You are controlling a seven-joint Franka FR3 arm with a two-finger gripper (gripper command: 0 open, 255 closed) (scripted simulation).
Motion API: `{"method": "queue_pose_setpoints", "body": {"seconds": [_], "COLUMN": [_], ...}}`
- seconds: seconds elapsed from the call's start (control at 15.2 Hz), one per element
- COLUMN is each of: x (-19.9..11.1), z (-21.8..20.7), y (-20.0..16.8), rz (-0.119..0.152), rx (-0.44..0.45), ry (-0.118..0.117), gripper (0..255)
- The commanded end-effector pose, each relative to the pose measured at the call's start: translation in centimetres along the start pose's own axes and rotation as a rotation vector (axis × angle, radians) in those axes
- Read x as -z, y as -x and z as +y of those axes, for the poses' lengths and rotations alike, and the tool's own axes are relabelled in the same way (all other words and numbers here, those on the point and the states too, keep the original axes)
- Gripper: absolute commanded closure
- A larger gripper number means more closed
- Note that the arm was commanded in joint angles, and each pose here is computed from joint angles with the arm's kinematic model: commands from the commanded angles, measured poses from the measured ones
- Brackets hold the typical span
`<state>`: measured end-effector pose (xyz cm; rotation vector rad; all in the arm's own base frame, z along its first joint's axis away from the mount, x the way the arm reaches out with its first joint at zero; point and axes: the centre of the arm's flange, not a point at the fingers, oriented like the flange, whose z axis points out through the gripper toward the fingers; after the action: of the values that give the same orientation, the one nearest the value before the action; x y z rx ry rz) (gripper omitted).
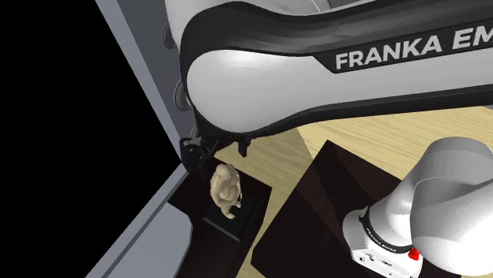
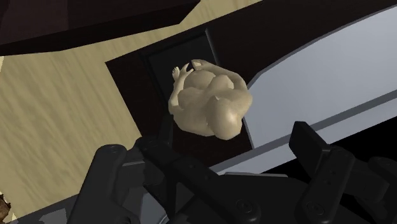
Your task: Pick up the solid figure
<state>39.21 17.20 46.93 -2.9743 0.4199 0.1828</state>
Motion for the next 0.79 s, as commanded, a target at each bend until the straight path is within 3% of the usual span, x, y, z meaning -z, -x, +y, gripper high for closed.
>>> {"method": "queue_pose_setpoints", "body": {"seconds": [0.0,0.46,0.53,0.73], "x": [-1.0,-3.9,-3.8,-3.8], "z": [-0.2,0.2,0.1,0.1], "y": [-0.1,-0.5,-0.5,-0.5], "rz": [-0.002,-0.002,-0.001,-0.002], "rx": [-0.002,-0.002,-0.002,-0.002], "ry": [-0.001,-0.001,-0.001,-0.001], "gripper": [0,0,255,255]}}
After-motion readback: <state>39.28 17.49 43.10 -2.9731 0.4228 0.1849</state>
